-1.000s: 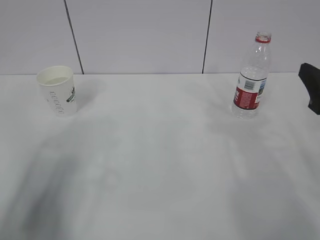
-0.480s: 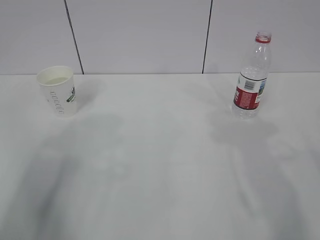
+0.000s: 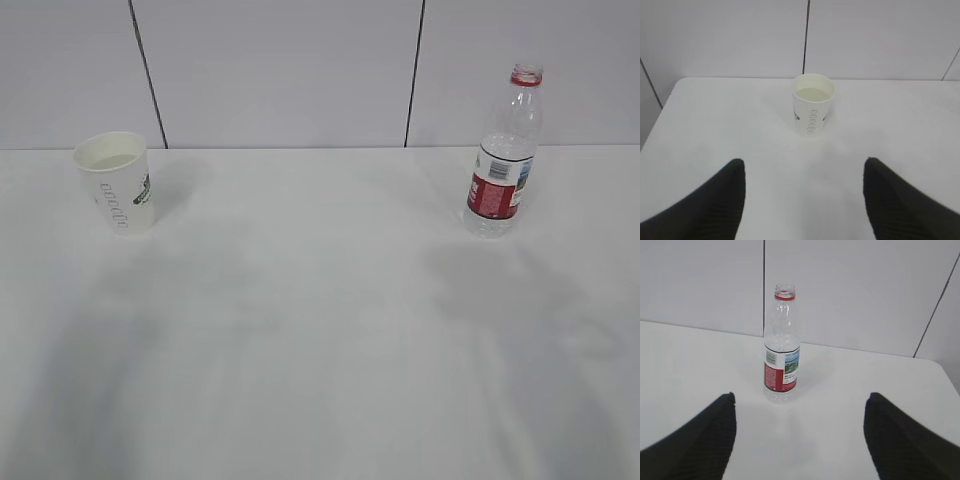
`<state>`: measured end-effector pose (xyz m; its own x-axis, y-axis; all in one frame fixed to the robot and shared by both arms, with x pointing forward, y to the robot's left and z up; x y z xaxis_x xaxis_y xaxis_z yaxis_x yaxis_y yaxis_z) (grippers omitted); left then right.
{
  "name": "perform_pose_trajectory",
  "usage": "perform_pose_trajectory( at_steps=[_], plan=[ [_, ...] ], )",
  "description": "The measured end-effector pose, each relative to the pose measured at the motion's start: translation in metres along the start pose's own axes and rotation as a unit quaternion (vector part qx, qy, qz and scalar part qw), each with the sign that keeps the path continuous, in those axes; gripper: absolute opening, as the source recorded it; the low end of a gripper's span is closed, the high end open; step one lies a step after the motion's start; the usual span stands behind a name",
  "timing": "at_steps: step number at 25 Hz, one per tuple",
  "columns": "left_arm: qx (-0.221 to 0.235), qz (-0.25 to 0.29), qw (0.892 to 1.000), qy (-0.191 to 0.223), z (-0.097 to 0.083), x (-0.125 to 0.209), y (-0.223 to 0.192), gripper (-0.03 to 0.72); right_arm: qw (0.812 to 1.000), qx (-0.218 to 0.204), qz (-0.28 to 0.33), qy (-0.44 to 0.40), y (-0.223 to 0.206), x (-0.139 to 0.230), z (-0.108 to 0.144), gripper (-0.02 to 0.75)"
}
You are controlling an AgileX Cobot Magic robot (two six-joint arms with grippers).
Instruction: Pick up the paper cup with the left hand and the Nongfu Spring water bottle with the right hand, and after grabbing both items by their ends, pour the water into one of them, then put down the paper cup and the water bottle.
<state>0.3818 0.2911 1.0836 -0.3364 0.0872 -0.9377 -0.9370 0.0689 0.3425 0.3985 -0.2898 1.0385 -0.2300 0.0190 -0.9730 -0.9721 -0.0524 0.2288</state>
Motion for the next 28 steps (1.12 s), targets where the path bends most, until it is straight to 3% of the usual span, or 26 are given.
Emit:
perform_pose_trajectory(
  at_steps=[15, 28],
  plan=[
    [0.007, 0.004, 1.000, 0.005, -0.003, 0.014, 0.055, 0.541, 0.993, 0.002, 0.102, -0.055, 0.030, 0.008, 0.001, 0.589],
    [0.019, 0.086, 0.996, 0.008, -0.006, 0.029, 0.066, 0.540, 0.982, -0.003, 0.174, -0.068, 0.050, 0.013, 0.004, 0.586]
  ],
)
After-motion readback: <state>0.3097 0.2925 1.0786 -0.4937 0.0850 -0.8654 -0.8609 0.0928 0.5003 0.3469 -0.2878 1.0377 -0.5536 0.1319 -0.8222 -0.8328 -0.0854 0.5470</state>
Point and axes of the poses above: a point on each arm's last joint axis where the gripper is mounted, y pointing back along that axis away from the gripper, z along the wrist's bending axis when the last joint is at zero, x = y × z, the point moved 3 cm from there along -y, pointing out along that axis toward the gripper, and after that the axes turned 10 degrees about -y, right-handed, at the moved point
